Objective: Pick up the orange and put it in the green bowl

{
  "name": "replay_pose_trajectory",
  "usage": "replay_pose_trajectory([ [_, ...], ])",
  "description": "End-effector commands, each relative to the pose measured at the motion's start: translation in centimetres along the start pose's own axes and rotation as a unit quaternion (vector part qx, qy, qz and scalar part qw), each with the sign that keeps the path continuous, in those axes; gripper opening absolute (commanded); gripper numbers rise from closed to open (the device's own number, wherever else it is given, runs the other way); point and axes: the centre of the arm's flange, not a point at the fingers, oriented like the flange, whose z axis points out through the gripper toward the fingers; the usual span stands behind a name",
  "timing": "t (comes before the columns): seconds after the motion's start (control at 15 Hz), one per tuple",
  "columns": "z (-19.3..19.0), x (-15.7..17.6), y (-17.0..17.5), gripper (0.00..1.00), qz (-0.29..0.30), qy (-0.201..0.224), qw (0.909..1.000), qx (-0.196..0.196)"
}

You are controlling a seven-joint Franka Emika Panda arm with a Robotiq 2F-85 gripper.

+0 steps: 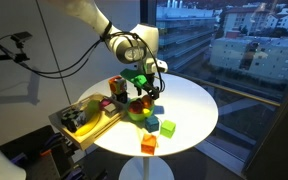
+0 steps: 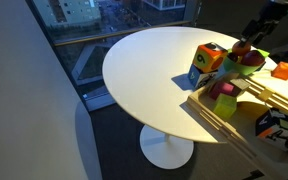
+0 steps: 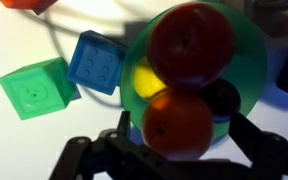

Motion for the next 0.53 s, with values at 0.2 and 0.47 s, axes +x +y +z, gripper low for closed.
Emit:
replay_pose_trajectory([
  [0.2,-1.8,-1.6,-1.3,1.00,-0.013,-0.079,0.9968,0.005],
  [0.47,-3.0,-3.0,-2.1,1.00,-0.012,-0.101,0.9947,-0.013],
])
